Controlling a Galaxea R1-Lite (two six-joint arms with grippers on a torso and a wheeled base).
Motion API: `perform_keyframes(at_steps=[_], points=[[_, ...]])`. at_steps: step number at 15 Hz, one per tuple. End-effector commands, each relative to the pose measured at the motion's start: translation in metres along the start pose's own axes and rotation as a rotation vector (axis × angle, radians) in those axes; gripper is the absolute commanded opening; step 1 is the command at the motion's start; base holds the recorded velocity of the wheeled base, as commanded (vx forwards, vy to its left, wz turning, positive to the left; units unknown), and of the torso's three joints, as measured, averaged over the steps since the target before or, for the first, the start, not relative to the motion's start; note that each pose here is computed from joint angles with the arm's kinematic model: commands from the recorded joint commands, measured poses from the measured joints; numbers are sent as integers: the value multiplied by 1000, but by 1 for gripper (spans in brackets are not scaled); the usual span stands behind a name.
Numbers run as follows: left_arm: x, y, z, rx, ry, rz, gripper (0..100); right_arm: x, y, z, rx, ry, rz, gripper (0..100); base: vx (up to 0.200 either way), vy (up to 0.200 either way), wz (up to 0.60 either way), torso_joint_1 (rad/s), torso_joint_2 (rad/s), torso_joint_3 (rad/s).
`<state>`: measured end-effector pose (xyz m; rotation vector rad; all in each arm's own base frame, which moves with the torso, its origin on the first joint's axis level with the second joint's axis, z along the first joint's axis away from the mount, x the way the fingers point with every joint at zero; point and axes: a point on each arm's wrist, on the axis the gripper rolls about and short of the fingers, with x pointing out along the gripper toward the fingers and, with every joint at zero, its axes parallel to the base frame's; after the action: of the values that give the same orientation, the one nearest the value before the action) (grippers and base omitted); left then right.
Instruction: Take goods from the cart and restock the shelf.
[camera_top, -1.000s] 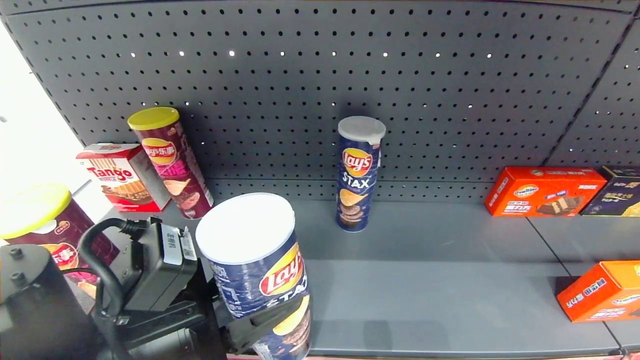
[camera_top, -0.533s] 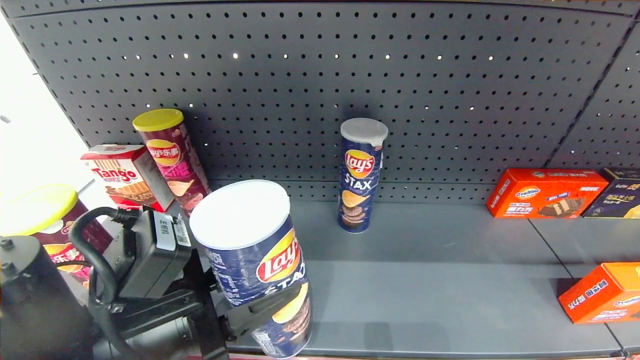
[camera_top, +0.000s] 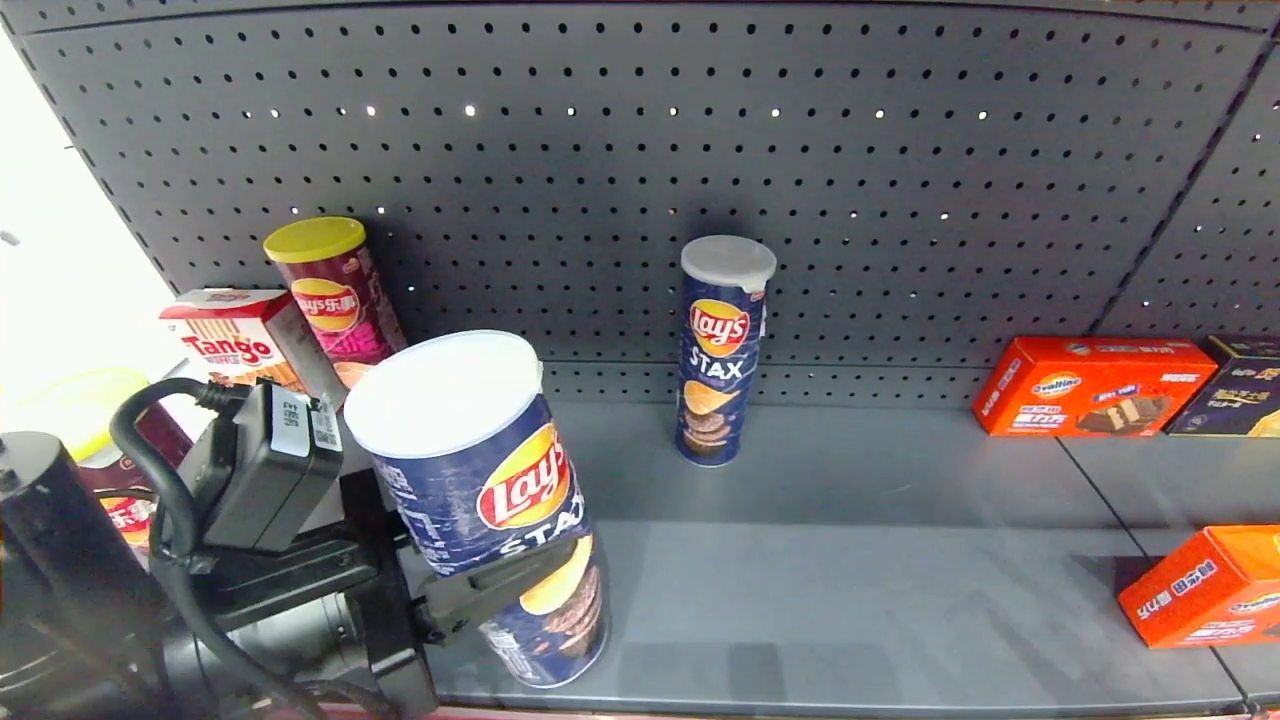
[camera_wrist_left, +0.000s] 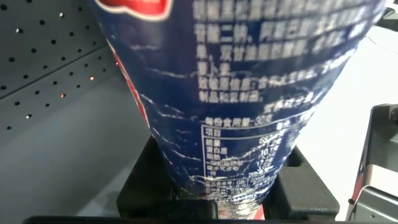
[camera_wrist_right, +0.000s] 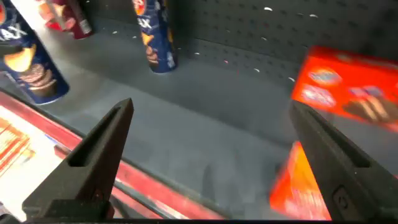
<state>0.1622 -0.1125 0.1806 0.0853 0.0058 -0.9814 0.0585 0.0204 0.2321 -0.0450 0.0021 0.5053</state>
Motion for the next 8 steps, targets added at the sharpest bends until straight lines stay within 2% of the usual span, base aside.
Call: perform_keyframes(at_steps=[1, 5, 7, 8], points=[[-1, 3, 1, 1, -4, 8, 0, 61, -11, -1, -8, 80, 64, 100, 0, 0, 0, 0, 0, 0], [3, 6, 3, 1, -4, 12, 0, 128, -21, 13, -11, 64, 162, 100, 0, 0, 0, 0, 0, 0], [2, 6, 3, -1, -4, 12, 0, 155, -27, 24, -49, 8, 316, 100, 0, 0, 0, 0, 0, 0], [2, 6, 3, -1, -2, 11, 0, 169, -28, 27, -79, -17, 345, 100, 0, 0, 0, 0, 0, 0]])
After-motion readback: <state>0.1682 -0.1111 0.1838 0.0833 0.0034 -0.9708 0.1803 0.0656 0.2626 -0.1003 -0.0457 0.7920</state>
